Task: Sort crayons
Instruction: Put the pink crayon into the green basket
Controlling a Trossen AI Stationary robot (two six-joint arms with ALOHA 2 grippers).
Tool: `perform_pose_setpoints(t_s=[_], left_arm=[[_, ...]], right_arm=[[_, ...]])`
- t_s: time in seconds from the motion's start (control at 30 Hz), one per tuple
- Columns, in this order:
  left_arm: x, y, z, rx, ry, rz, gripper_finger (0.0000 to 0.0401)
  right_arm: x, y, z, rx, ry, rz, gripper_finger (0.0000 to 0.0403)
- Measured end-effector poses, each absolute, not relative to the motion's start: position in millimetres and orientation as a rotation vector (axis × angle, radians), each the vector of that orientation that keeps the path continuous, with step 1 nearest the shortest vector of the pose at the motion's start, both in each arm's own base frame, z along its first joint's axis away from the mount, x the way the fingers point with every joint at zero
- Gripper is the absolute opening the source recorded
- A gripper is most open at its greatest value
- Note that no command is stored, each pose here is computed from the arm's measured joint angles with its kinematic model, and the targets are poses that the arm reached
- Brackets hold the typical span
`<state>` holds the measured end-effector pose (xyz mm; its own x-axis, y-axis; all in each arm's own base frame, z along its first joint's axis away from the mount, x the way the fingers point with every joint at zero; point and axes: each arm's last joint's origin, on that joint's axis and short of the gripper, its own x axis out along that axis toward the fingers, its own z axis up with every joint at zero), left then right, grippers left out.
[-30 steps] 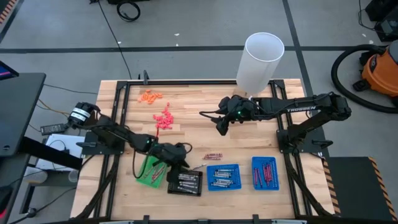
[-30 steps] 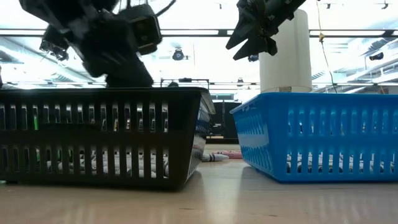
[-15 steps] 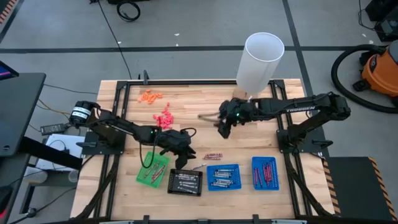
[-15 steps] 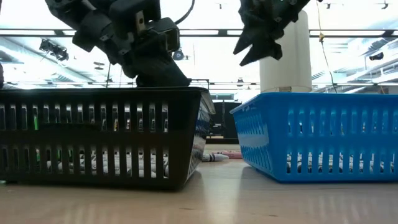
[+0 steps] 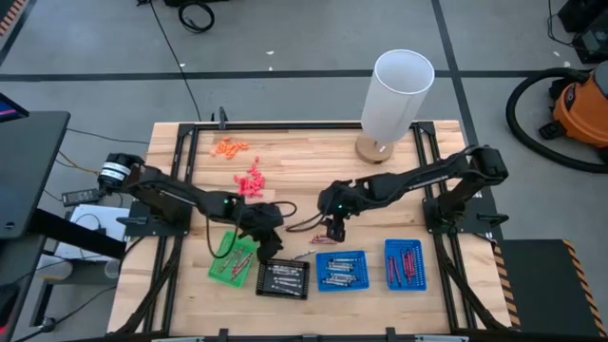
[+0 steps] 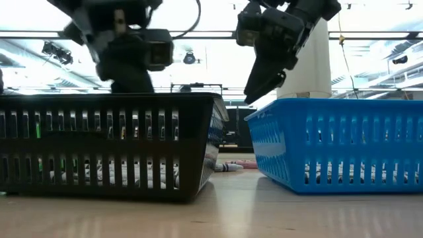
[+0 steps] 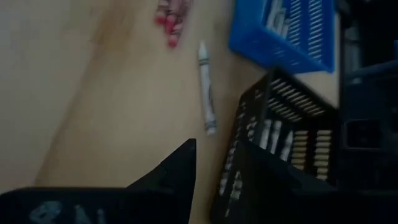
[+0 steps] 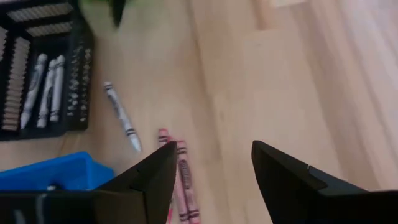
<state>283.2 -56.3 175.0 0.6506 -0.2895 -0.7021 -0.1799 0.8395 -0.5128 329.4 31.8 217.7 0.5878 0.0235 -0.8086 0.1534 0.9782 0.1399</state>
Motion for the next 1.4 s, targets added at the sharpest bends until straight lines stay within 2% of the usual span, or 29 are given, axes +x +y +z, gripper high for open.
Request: perform_pose_setpoints(t_s=[0.13, 0.5, 0.67, 1.1, 1.4], left_arm=[[262.4, -59.2, 188.9, -0.52, 0.912, 0.03, 0.013], [222.8, -55.1, 234.1, -0.436, 0.797, 0.105, 0.013], [210.0, -50.4, 246.7, -0.409, 0.734, 0.168, 0.013], [193.8, -41.9, 269.7, -0.382, 0.567, 0.246, 0.013], [195.3, -42.0, 270.9, -0.386, 0.547, 0.248, 0.013]], right_arm=[[334.7, 42.4, 207.4, 0.154, 0.953, -0.033, 0.0209], [337.8, 51.7, 160.3, 0.142, 1.043, -0.03, 0.0203], [332.0, 51.9, 153.6, 0.127, 1.065, -0.046, 0.0203], [325.3, 50.3, 141.6, 0.097, 1.077, -0.039, 0.0203], [329.5, 49.1, 126.3, 0.082, 1.106, -0.051, 0.0203]])
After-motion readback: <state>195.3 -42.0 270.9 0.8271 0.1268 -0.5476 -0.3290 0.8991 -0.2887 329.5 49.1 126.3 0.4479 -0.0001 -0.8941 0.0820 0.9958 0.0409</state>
